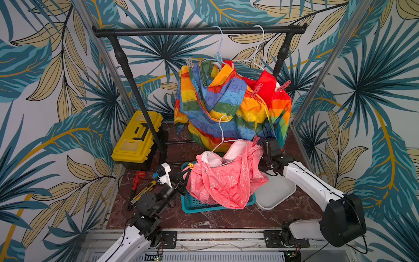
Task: Remove the clothespins securing jackets to the hanger
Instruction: Adjust the jacket in the basket.
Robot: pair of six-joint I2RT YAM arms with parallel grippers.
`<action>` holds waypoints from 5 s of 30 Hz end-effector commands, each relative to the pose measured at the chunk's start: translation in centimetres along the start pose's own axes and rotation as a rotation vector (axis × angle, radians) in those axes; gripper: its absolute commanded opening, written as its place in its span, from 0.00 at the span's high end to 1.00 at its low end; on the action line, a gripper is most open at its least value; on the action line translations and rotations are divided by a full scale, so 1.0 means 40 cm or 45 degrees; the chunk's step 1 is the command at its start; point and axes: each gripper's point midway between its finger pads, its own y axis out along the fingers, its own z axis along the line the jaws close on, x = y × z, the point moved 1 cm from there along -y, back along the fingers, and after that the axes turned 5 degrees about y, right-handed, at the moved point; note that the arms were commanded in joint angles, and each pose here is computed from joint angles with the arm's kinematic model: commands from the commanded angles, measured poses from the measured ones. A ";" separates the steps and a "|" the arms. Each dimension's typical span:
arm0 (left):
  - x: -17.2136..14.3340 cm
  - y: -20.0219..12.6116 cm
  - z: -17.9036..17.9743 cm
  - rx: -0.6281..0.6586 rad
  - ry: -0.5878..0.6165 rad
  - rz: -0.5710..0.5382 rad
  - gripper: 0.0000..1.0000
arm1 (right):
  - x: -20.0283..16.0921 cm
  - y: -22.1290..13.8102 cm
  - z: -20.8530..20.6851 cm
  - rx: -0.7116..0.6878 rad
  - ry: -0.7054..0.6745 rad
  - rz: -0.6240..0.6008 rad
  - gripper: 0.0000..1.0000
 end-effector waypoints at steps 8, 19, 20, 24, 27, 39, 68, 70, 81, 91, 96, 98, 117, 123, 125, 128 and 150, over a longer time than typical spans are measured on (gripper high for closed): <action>-0.147 -0.009 0.062 0.135 0.058 0.203 1.00 | 0.080 -0.123 0.010 0.149 0.098 -0.056 0.00; -0.118 -0.045 0.103 0.263 0.058 0.058 1.00 | 0.077 -0.143 -0.116 -0.062 0.074 -0.048 0.00; -0.114 -0.048 0.097 0.244 0.051 0.044 1.00 | 0.081 -0.129 -0.125 -0.069 0.098 -0.037 0.00; -0.107 -0.057 0.093 0.230 0.067 0.015 1.00 | 0.085 -0.104 -0.133 -0.026 0.157 0.007 0.01; -0.115 -0.053 0.097 0.242 0.076 0.037 1.00 | 0.035 -0.115 -0.134 -0.006 0.135 0.115 0.09; -0.135 -0.037 0.087 0.211 0.112 0.113 1.00 | -0.136 -0.062 0.006 0.223 -0.065 0.301 0.26; -0.141 -0.025 0.108 0.293 0.012 0.145 0.45 | -0.253 -0.077 0.179 0.216 -0.416 0.295 0.64; -0.144 -0.028 0.111 0.301 -0.001 0.150 0.37 | -0.265 -0.052 0.174 0.196 -0.411 0.312 0.67; -0.116 -0.085 0.148 0.445 -0.121 0.065 0.01 | -0.246 0.058 0.143 0.115 -0.291 0.346 0.73; 0.077 -0.118 0.084 0.428 0.031 -0.076 0.01 | -0.254 0.106 0.143 0.104 -0.264 0.396 0.74; 0.100 0.019 -0.017 0.227 0.114 0.211 0.01 | -0.255 0.101 0.144 0.113 -0.270 0.398 0.73; 0.098 0.081 -0.052 0.143 0.119 0.309 0.01 | -0.251 0.094 0.146 0.122 -0.276 0.388 0.71; 0.092 0.452 0.048 0.090 0.128 0.625 0.55 | -0.240 0.022 0.164 0.251 -0.321 0.341 0.64; 0.093 0.460 0.047 0.064 0.118 0.631 0.96 | -0.223 0.003 0.156 0.237 -0.335 0.298 0.46; 0.099 0.452 0.042 0.056 0.114 0.626 1.00 | -0.213 -0.009 0.156 0.237 -0.341 0.279 0.35; 0.123 0.433 0.026 0.044 0.127 0.597 1.00 | -0.193 -0.040 0.153 0.214 -0.361 0.260 0.25; 0.312 0.266 -0.181 -0.291 0.317 0.368 1.00 | -0.065 -0.288 0.201 0.472 -0.346 0.109 0.10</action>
